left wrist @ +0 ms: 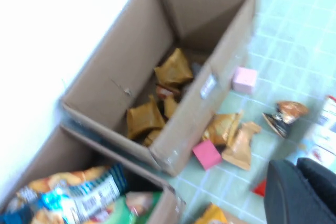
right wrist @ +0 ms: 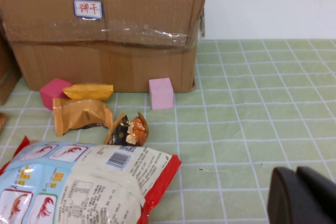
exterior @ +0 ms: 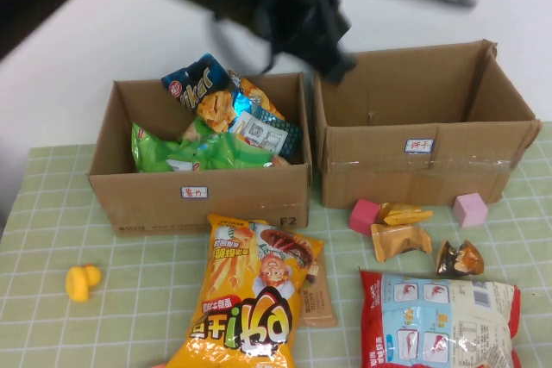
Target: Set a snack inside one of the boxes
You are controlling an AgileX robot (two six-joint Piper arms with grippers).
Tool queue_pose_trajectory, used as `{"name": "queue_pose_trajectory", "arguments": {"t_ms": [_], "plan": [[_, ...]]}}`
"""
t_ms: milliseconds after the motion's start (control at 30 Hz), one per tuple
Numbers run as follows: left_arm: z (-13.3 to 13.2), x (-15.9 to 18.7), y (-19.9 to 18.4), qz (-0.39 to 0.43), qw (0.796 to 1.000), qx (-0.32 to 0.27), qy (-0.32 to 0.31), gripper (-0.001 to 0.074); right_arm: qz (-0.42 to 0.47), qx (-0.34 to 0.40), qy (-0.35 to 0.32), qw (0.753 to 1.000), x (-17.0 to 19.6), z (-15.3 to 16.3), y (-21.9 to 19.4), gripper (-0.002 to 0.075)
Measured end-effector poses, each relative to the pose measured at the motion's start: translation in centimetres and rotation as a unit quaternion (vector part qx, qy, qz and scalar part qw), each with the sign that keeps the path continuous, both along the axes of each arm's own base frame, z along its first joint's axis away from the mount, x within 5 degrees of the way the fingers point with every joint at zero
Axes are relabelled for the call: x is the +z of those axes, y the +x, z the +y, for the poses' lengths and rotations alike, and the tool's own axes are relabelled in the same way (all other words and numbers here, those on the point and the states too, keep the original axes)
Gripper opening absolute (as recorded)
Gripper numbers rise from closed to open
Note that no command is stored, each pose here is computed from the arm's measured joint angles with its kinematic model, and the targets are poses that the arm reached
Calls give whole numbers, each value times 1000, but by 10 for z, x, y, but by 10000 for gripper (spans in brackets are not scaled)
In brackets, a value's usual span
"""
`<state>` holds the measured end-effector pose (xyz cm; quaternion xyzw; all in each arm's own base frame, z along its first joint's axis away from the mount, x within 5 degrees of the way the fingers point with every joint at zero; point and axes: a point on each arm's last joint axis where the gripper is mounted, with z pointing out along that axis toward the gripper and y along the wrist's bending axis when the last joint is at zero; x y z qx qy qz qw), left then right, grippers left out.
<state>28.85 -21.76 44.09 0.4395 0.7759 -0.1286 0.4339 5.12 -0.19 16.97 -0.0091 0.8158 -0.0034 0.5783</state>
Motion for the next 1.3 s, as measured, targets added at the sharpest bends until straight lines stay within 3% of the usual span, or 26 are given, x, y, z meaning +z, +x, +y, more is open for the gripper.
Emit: {"name": "queue_pose_trajectory", "arguments": {"t_ms": [367, 500, 700, 933, 1100, 1233, 1300], "plan": [[70, -57, -95, -48, 997, 35, -53, 0, 0, -1, 3, 1000, 0, 0, 0, -2], [90, -77, -114, -69, 997, 39, -19, 0, 0, -1, 3, 1000, 0, 0, 0, -2], [111, -72, -134, -108, 993, 45, 20, 0, 0, -1, 3, 1000, 0, 0, 0, -2], [144, -73, -170, -84, 991, 99, 21, 0, 0, -1, 3, 1000, 0, 0, 0, -2], [162, -107, -183, -136, 979, 146, -40, 0, 0, -1, 4, 1000, 0, 0, 0, -2], [183, -157, -202, -193, 950, 203, -135, -1, 0, -1, 4, 1000, 0, 0, 0, -2], [191, -172, -208, -216, 936, 233, -149, -1, 0, -1, 4, 1000, 0, 0, 0, -2]]}}
